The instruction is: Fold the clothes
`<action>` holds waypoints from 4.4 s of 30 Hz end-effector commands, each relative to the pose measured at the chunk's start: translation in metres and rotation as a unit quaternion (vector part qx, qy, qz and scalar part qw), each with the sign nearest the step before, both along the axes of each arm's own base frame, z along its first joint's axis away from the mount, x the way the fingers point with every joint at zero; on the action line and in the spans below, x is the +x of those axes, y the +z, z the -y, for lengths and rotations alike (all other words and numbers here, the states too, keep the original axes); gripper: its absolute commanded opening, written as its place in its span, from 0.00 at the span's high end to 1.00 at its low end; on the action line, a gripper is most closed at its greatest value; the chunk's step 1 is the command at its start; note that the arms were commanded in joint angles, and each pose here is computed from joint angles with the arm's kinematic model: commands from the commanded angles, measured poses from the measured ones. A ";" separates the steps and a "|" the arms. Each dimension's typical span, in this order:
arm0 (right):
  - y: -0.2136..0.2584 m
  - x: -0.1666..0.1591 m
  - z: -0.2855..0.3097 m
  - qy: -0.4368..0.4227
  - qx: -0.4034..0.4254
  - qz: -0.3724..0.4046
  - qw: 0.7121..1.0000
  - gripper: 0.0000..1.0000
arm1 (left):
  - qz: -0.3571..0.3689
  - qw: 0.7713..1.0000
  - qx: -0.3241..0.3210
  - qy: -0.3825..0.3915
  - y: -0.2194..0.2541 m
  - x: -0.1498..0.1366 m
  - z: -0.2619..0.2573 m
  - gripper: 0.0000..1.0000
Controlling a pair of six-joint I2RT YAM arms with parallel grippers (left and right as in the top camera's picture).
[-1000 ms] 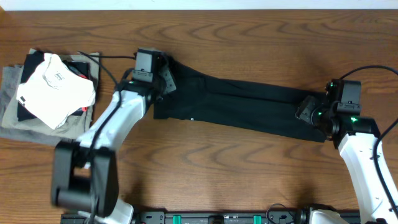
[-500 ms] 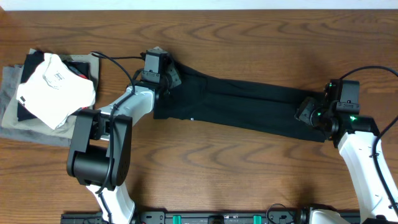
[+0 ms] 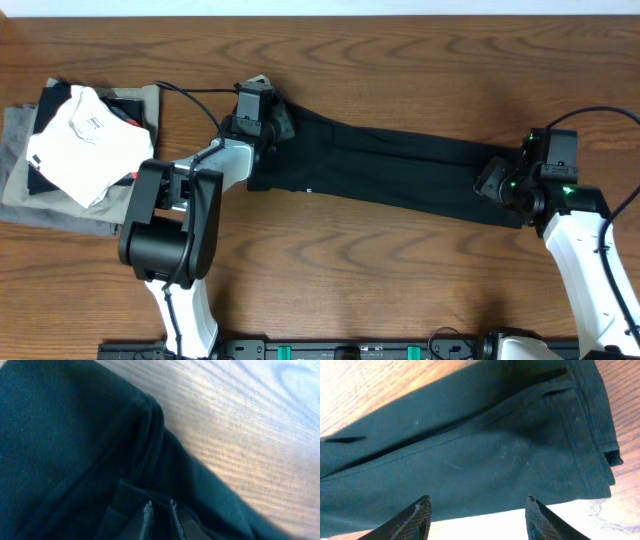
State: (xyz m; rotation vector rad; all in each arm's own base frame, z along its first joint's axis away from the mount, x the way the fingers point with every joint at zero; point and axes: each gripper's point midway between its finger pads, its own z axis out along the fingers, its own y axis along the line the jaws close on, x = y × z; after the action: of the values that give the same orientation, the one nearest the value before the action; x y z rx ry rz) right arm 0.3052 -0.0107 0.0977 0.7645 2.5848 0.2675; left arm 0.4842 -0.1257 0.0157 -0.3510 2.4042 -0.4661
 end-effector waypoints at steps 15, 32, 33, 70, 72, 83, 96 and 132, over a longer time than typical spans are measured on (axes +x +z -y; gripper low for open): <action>0.001 0.003 -0.001 0.010 -0.009 0.005 1.000 0.42 | -0.115 0.993 0.037 -0.012 0.069 -0.093 -0.025 0.72; -0.010 -0.008 -0.001 0.010 -0.007 -0.025 1.000 0.45 | -0.246 0.967 0.060 -0.002 -0.020 -0.117 -0.038 0.72; -0.012 -0.009 -0.001 0.009 -0.007 -0.030 0.999 0.45 | -0.252 0.966 0.060 0.005 -0.021 -0.118 -0.043 0.72; -0.059 0.025 -0.035 0.094 0.057 -0.024 0.994 0.99 | -0.230 0.972 0.002 0.056 0.043 -0.127 -0.074 0.81; -0.067 0.030 -0.041 0.103 0.073 -0.022 0.992 0.99 | -0.232 0.972 -0.003 0.044 0.039 -0.126 -0.065 0.92; -0.095 0.041 -0.033 0.091 0.073 -0.031 0.993 0.99 | -0.246 0.969 0.008 0.017 0.006 -0.120 -0.048 0.94; -0.114 0.044 -0.002 0.054 0.058 -0.039 0.996 0.99 | -0.252 0.964 0.077 0.040 -0.028 -0.111 -0.077 0.93; -0.036 0.072 0.152 -0.071 -0.031 -0.060 0.995 0.83 | -0.092 0.992 0.066 0.056 0.103 -0.096 -0.094 0.16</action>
State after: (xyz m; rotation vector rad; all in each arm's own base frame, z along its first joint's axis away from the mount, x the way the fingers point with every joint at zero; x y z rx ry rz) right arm 0.3651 -0.1414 0.0372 0.9746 2.6712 0.1555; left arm 0.3918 -0.0370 0.1058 -0.4923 2.5852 -0.2516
